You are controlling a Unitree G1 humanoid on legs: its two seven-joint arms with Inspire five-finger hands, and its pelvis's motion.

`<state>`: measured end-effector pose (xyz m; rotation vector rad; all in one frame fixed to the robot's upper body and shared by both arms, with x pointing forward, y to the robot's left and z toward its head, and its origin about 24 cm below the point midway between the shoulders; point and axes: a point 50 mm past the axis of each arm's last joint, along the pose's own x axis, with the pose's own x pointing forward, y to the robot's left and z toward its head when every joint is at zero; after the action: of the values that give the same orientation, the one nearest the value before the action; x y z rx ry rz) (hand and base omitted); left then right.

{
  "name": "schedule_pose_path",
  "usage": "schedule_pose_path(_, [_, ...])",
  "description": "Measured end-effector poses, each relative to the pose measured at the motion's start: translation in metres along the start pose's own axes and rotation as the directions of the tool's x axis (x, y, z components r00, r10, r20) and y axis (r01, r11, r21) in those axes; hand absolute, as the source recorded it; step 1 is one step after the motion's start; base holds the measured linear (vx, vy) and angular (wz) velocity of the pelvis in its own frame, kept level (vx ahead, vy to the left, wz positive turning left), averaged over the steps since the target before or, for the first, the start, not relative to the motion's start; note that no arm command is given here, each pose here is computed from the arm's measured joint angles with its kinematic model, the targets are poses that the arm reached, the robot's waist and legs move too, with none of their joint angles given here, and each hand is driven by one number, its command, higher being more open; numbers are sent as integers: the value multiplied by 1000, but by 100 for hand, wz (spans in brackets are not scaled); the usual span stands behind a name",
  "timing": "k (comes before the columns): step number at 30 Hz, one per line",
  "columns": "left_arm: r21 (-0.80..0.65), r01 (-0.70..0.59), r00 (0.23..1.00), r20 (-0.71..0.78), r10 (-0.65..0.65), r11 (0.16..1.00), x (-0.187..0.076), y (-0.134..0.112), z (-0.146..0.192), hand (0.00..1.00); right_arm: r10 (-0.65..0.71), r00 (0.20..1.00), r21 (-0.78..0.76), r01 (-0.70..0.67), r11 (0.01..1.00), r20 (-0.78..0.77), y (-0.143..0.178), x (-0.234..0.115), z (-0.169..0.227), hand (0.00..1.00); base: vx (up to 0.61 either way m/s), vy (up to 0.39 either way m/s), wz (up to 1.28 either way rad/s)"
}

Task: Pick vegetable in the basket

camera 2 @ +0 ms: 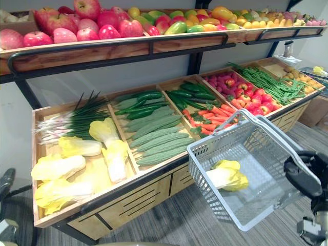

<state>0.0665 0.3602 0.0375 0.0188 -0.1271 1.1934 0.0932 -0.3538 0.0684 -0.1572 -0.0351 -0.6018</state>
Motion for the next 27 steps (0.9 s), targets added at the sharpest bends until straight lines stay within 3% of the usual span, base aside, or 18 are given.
schedule_pose_path(6, [108,-179,973,-129,192,978,-25,28,-29,100,-90,985,66,101,993,-149,11,-32,-31,0,2,-20,6])
schedule_pose_path(9, [179,-239,912,-296,284,954,-49,44,-66,100,-92,961,117,126,985,-260,28,-53,-52,0,3,-14,11])
schedule_pose_path(11, [239,-295,768,-516,378,925,-85,65,-109,100,-104,909,187,193,963,-403,44,-72,-83,0,18,-15,15])
schedule_pose_path(16, [340,-285,544,-712,443,896,-140,82,-146,100,-163,738,177,360,916,-655,61,-111,-136,0,41,-11,12])
schedule_pose_path(18, [363,-265,463,-765,448,893,-159,85,-155,100,-174,624,144,425,894,-761,69,-132,-160,0,53,2,5])
schedule_pose_path(20, [360,-237,436,-791,429,903,-167,83,-160,100,-168,555,124,449,885,-815,72,-146,-172,0,49,1,8])
schedule_pose_path(21, [324,-184,415,-830,372,928,-173,72,-166,100,-147,479,124,489,863,-866,77,-162,-184,0,45,-2,10])
schedule_pose_path(27, [202,3,443,-878,180,979,-168,29,-176,100,-135,408,105,515,851,-903,79,-168,-196,0,-1,-3,5])
